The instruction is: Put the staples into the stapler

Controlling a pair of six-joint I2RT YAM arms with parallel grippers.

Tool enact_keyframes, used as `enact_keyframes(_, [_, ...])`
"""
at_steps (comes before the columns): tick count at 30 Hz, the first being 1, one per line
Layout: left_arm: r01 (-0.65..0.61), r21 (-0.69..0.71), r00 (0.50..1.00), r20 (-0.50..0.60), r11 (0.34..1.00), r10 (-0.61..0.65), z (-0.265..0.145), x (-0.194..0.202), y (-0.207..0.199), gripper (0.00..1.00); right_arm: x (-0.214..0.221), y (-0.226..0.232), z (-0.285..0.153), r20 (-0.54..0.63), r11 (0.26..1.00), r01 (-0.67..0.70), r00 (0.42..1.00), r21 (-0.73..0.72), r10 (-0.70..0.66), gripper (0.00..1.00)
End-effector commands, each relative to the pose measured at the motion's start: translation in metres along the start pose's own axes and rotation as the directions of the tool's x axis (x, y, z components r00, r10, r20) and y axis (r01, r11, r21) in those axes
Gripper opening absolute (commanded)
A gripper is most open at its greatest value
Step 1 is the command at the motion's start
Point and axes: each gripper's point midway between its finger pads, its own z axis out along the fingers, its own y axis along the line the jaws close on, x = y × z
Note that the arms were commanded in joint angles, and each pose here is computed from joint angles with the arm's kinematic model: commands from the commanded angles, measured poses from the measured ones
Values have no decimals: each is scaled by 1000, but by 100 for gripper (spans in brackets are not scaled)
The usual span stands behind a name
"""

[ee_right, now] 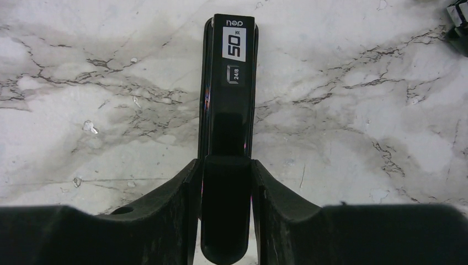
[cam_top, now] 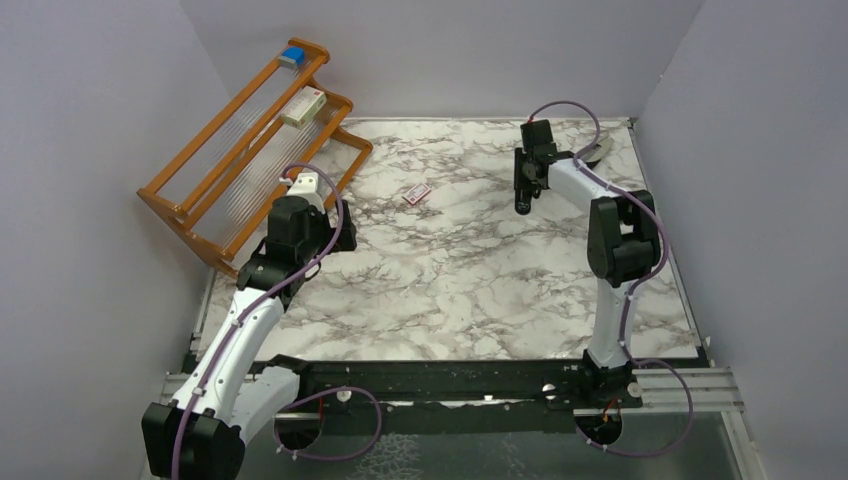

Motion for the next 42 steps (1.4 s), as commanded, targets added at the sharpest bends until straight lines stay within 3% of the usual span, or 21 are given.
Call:
enact_keyframes(1, [1,31,1000,14,1000,-2,2,-2,-6,99,8,-6,8,-38,999,18,999,31,-17,39])
enact_keyframes(5, [0,20,1000,16,1000,-1,2,-2,-5,99,9,-7,8,-38,999,20,999,33,-18,35])
enact_keyframes(10, [7,-21,999,35,1000,-6,0,-5,2,99,6,-8,2,-17,999,14,1000,31,-13,16])
enact_keyframes(19, [1,-41,998,56,999,1,-9,-8,7,99,-26,5,-61,124,992,46,992,-117,-31,1])
enact_keyframes(28, [1,-44,980,199,999,8,-39,-47,6,99,0,59,-134,193,926,178,974,-332,-118,1])
enact_keyframes(33, [-10,-40,962,272,999,20,-58,-67,4,99,35,110,-175,234,835,318,944,-449,-233,1])
enact_keyframes(37, [-58,-39,947,315,998,68,-75,-81,3,99,73,152,-202,268,713,436,900,-548,-344,1])
enact_keyframes(42, [-96,-42,938,329,995,104,-90,-85,2,99,121,199,-221,329,549,609,784,-573,-526,1])
